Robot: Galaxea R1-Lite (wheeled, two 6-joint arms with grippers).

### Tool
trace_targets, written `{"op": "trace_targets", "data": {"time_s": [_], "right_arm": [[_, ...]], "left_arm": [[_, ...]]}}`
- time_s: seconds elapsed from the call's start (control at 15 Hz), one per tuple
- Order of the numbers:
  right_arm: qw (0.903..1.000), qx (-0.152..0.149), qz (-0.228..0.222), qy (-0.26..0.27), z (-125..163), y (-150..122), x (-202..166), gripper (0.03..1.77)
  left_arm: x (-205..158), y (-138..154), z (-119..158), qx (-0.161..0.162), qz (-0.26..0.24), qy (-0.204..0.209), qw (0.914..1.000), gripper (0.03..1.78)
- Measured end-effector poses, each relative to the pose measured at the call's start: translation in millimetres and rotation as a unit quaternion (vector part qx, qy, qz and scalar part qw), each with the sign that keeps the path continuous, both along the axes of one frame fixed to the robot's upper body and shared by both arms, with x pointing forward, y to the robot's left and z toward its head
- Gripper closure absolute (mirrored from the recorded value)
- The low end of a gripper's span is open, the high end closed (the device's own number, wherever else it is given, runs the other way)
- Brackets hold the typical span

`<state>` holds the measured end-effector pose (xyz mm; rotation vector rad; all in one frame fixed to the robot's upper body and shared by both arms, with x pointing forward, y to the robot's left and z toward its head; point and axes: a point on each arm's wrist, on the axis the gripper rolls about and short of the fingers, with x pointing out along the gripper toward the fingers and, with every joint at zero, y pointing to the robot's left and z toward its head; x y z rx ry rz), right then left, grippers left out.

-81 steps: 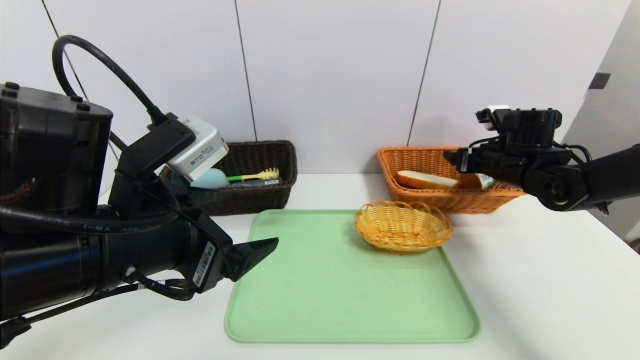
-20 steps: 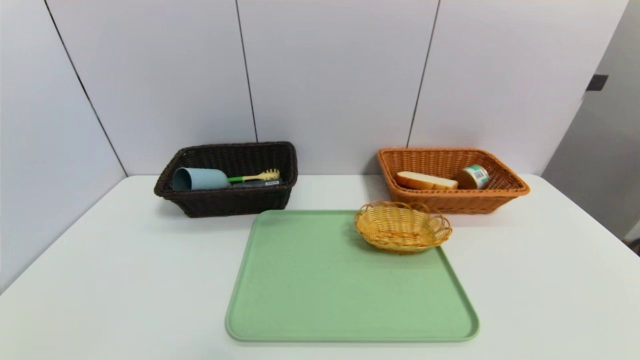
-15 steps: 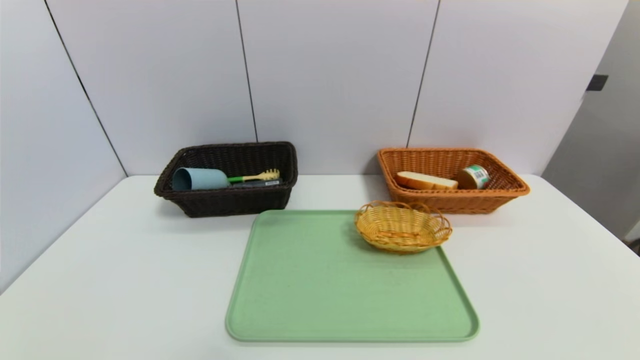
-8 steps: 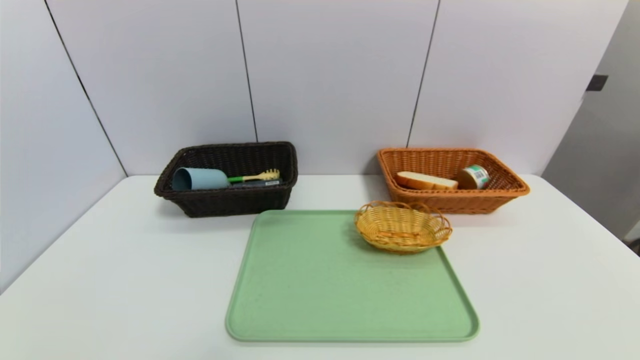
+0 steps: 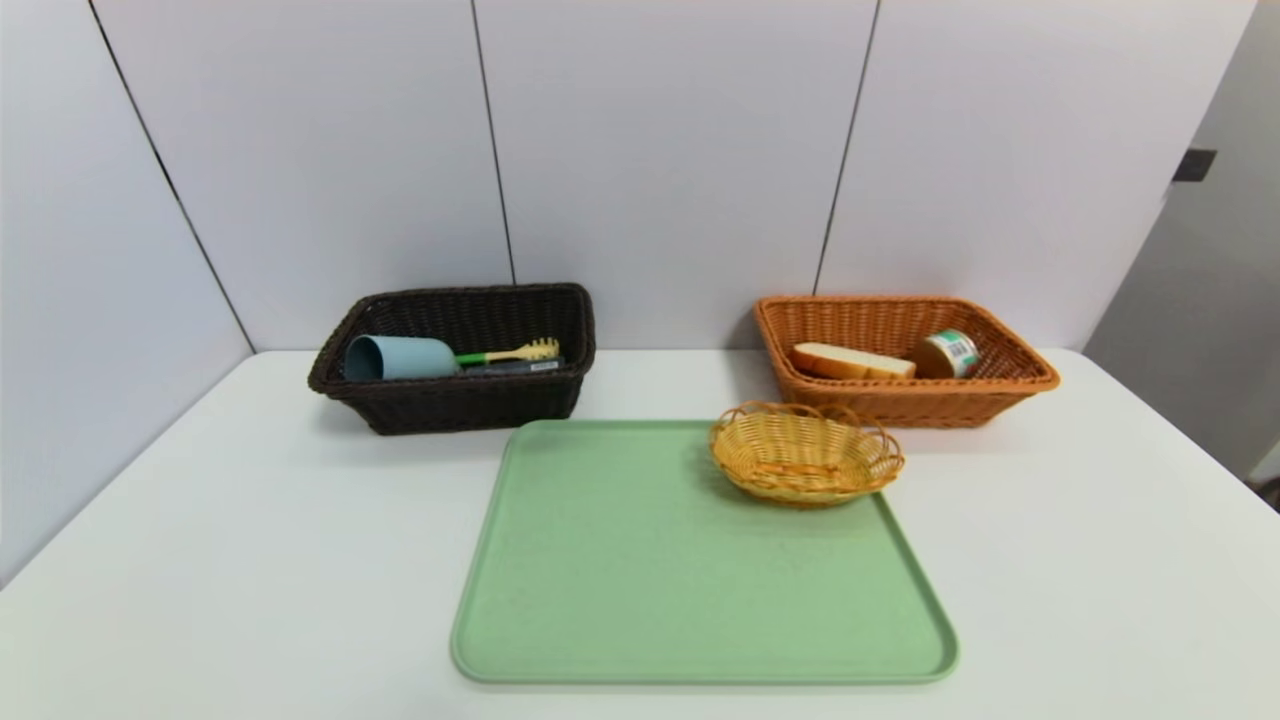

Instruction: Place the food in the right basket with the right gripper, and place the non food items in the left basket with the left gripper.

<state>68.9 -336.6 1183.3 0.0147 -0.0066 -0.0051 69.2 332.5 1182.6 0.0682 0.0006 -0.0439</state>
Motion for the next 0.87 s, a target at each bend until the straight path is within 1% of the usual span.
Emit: {"op": "trace_targets", "data": {"time_s": [0.87], "right_arm": [[1.0000, 0.002, -0.003, 0.002, -0.6, -0.1, 0.1, 0.11]], "left_arm": [[0.0, 0.0, -0.4, -0.001, 0.000, 0.001, 1.0000, 0.12]]}}
